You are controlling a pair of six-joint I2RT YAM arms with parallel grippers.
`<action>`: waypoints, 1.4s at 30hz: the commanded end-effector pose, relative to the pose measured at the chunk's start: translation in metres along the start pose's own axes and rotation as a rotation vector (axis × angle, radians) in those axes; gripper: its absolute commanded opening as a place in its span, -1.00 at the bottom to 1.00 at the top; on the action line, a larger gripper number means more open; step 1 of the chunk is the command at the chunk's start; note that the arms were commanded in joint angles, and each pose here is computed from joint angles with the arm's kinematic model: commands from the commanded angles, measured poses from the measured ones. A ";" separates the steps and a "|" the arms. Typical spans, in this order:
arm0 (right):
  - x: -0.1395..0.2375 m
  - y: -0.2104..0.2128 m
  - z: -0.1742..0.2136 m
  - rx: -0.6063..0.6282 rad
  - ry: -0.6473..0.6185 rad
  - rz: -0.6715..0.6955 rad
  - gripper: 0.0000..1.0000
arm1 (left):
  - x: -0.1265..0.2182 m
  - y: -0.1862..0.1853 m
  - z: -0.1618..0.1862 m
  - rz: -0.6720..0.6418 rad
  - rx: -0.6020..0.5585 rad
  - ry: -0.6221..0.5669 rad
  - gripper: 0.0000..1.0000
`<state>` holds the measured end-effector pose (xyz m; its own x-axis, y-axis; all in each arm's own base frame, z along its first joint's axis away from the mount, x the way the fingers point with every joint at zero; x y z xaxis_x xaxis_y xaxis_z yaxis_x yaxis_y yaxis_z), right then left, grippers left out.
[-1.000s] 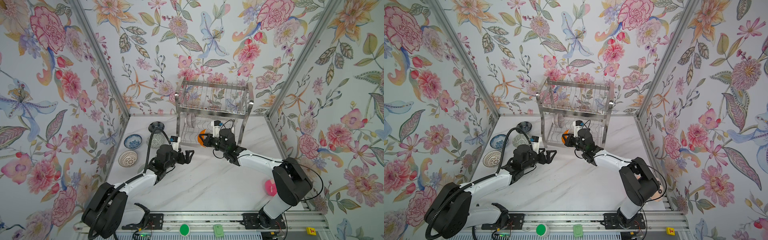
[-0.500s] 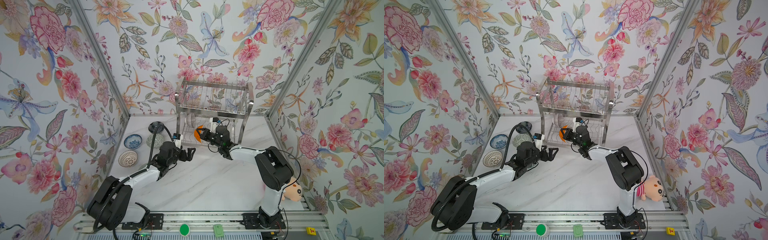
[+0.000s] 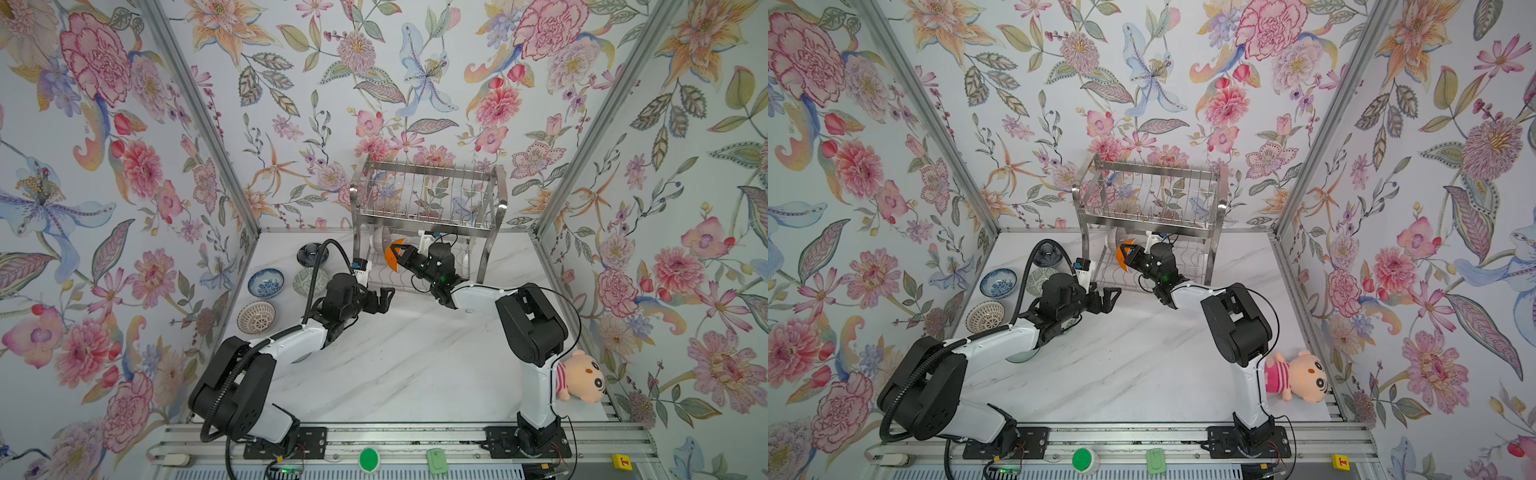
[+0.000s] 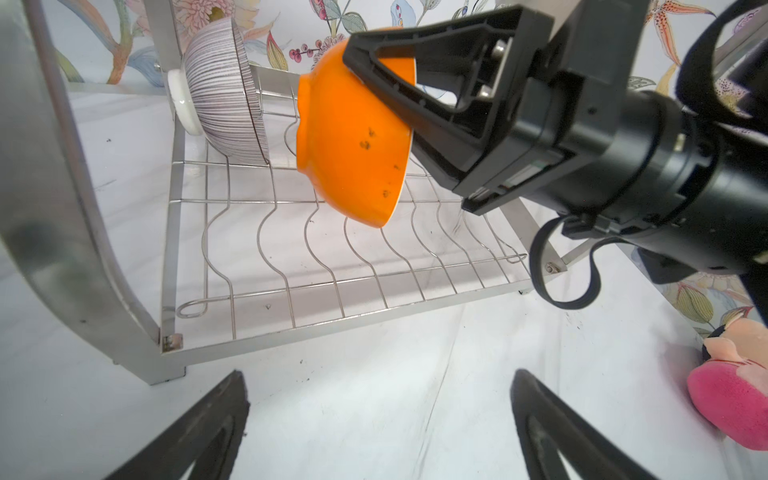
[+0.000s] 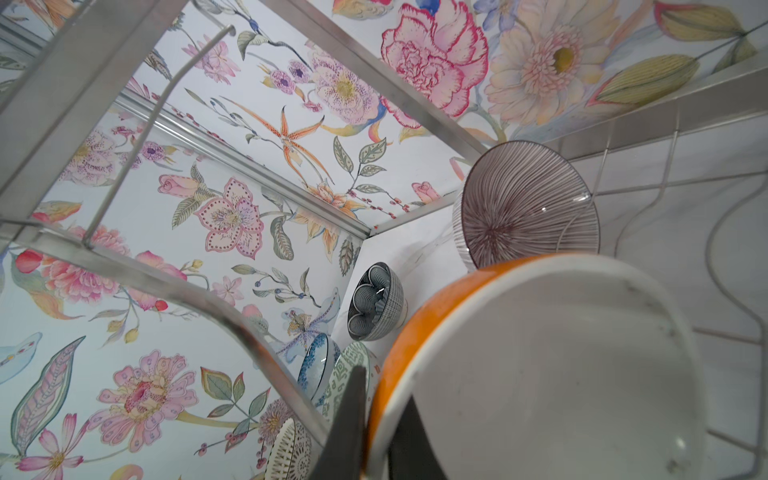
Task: Load the bowls into the dish rack
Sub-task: 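Carry the orange bowl into the rack beside the purple-striped bowl with the right gripper, then lower the orange bowl upright into the rack wires against the striped bowl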
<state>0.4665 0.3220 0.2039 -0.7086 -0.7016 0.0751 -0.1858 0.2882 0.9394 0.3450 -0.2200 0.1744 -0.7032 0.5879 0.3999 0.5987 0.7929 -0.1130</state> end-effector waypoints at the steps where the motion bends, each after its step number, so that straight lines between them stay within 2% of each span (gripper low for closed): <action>1: -0.009 0.012 -0.017 -0.004 -0.038 -0.083 -1.00 | -0.007 0.002 -0.006 -0.027 -0.043 0.006 0.98; 21: -0.049 -0.017 -0.051 -0.027 -0.076 -0.133 -1.00 | -0.050 0.009 -0.014 -0.029 -0.074 0.044 0.99; 42: -0.078 -0.031 -0.059 -0.105 -0.081 -0.249 -1.00 | -0.055 0.027 -0.014 -0.054 -0.064 0.055 0.99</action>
<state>0.5672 0.3249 0.1723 -0.7305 -0.6765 -0.0932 -0.2237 0.1081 0.9686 0.3995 -0.2352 0.1591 -0.7115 0.5349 0.4557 0.5820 0.8120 -0.0444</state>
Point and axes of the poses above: each gripper's point midway between its finger pads, its own x axis back along the fingers, its own y axis along the line the jaws close on, z = x × y, the point moved 4 cm from there along x, back along the fingers, and after that the axes turned 15 degrees about -x, right-handed, at the moved point
